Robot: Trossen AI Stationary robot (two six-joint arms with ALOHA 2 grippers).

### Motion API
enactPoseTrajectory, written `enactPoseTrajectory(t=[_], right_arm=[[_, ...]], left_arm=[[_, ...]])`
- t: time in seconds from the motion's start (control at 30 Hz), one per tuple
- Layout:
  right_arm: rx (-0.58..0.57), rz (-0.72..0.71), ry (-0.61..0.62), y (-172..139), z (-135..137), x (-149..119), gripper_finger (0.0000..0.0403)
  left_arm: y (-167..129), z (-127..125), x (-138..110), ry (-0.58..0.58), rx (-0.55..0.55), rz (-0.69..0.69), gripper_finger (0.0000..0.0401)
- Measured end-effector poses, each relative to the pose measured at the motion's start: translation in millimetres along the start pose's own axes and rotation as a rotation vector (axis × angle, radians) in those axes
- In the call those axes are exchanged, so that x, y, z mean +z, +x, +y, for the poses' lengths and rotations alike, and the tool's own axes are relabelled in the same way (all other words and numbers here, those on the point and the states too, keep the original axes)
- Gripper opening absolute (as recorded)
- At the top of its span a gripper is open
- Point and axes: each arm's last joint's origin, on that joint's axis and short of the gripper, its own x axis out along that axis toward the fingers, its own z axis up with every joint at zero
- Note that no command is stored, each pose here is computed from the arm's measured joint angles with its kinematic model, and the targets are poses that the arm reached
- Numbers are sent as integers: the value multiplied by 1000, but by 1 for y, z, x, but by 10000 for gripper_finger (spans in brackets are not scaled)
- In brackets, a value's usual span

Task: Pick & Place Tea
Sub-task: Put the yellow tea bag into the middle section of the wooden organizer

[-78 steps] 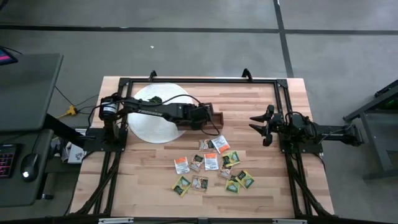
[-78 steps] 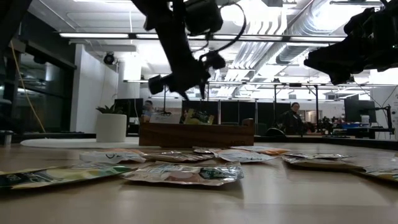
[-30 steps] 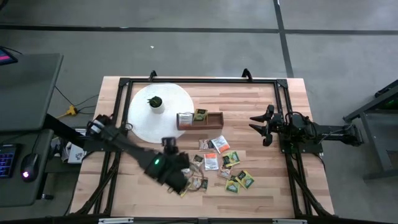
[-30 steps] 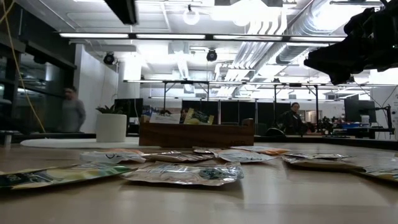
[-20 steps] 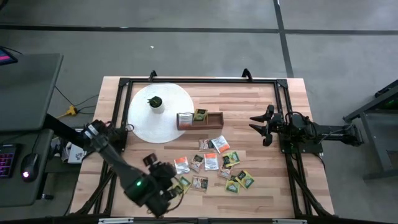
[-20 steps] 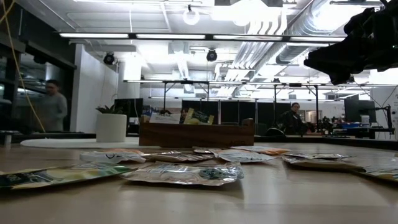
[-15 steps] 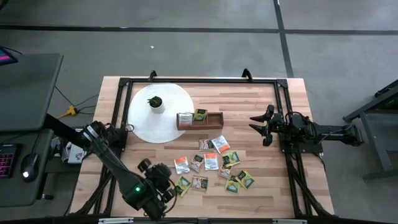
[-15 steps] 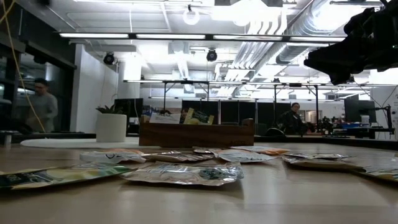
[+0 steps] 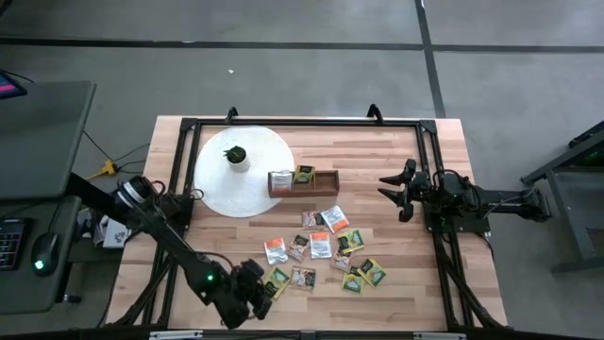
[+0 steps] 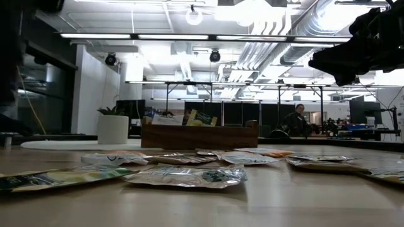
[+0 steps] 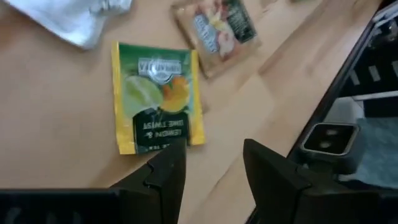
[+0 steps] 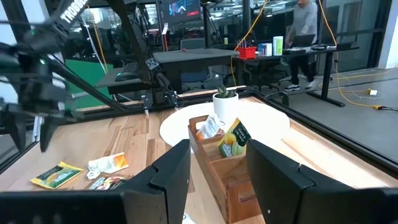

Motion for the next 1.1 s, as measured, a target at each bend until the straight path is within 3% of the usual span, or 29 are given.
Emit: enactPoseTrajectory(t=[0.13, 0.43, 0.57, 0.7, 0.97, 1.1], right_arm=[[1, 0, 0, 0, 0, 0, 153], [0, 1, 0, 0, 0, 0, 153], [1, 1, 0, 0, 0, 0, 153], [0, 0, 0, 0, 0, 0, 153], [0, 2, 0, 0, 0, 0, 153], [0, 4, -1, 0, 0, 0, 153]], left_arm=[[9, 8, 0, -46, -64, 4, 159], [3, 27, 8, -36, 1, 58, 159], [-17, 33, 18, -35, 13, 59, 159], [-36, 58, 29, -9, 87, 73, 159], [-46, 75, 43, -123, -129, 58, 159], [-40, 79, 41, -137, -125, 89, 159]])
